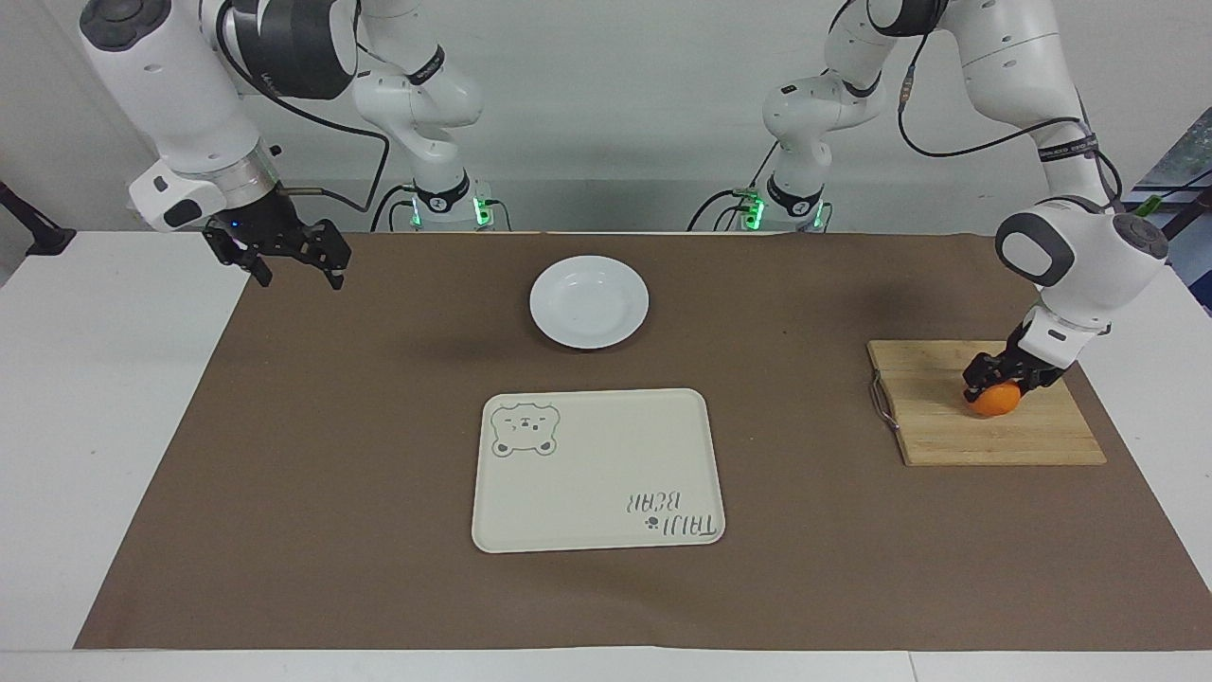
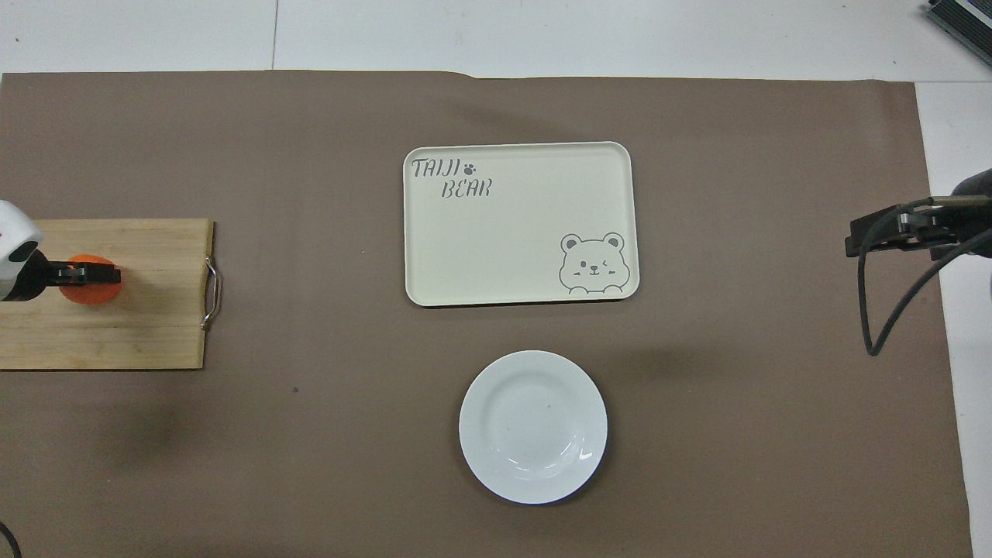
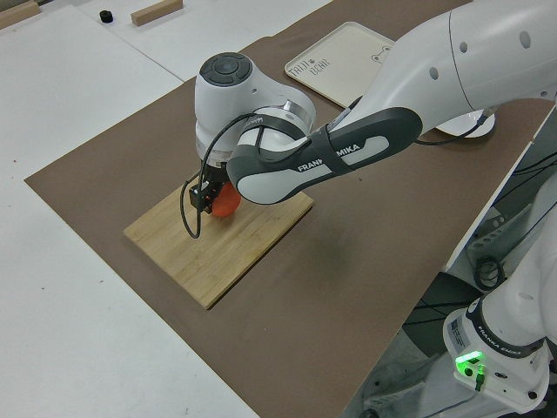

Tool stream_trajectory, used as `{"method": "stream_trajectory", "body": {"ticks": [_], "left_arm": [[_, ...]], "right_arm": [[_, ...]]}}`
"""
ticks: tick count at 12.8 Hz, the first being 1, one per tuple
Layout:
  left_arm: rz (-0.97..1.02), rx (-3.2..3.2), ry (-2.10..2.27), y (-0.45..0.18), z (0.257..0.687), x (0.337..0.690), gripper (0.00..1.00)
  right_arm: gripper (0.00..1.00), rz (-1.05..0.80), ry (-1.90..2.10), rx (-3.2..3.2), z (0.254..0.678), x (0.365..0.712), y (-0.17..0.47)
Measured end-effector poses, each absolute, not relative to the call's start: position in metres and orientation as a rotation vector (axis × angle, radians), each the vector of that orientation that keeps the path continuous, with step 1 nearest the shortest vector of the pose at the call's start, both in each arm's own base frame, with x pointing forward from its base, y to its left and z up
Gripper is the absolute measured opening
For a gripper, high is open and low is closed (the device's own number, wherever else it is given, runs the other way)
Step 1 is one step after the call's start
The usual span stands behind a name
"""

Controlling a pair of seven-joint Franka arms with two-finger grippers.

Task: Place orange and plate with both arms
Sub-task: 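Grasp the orange with the left gripper and carry it toward the plate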

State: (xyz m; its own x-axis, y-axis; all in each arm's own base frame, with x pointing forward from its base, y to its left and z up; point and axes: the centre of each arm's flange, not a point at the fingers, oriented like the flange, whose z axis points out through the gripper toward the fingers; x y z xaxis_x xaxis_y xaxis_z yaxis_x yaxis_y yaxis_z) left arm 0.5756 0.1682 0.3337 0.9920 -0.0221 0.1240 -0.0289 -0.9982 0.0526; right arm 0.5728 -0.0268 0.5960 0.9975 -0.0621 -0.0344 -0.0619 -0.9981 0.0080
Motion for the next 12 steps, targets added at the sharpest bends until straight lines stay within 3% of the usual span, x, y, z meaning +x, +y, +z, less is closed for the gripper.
{"method": "stream_trajectory", "body": {"ticks": [4, 7, 12], "left_arm": [[0.220, 3.084, -0.046, 0.167, 0.344, 0.577, 0.80], [0.290, 3.083, -0.088, 0.152, 0.379, 0.578, 0.80], [0.277, 3.038, -0.217, 0.064, 0.452, 0.569, 0.80]], "right_arm": [[1.00, -0.054, -0.097, 3.133, 0.596, 0.573, -0.027], [1.00, -0.054, -0.097, 3.133, 0.596, 0.573, -0.027], [1.00, -0.054, -0.097, 3.133, 0.596, 0.573, -0.027]]}}
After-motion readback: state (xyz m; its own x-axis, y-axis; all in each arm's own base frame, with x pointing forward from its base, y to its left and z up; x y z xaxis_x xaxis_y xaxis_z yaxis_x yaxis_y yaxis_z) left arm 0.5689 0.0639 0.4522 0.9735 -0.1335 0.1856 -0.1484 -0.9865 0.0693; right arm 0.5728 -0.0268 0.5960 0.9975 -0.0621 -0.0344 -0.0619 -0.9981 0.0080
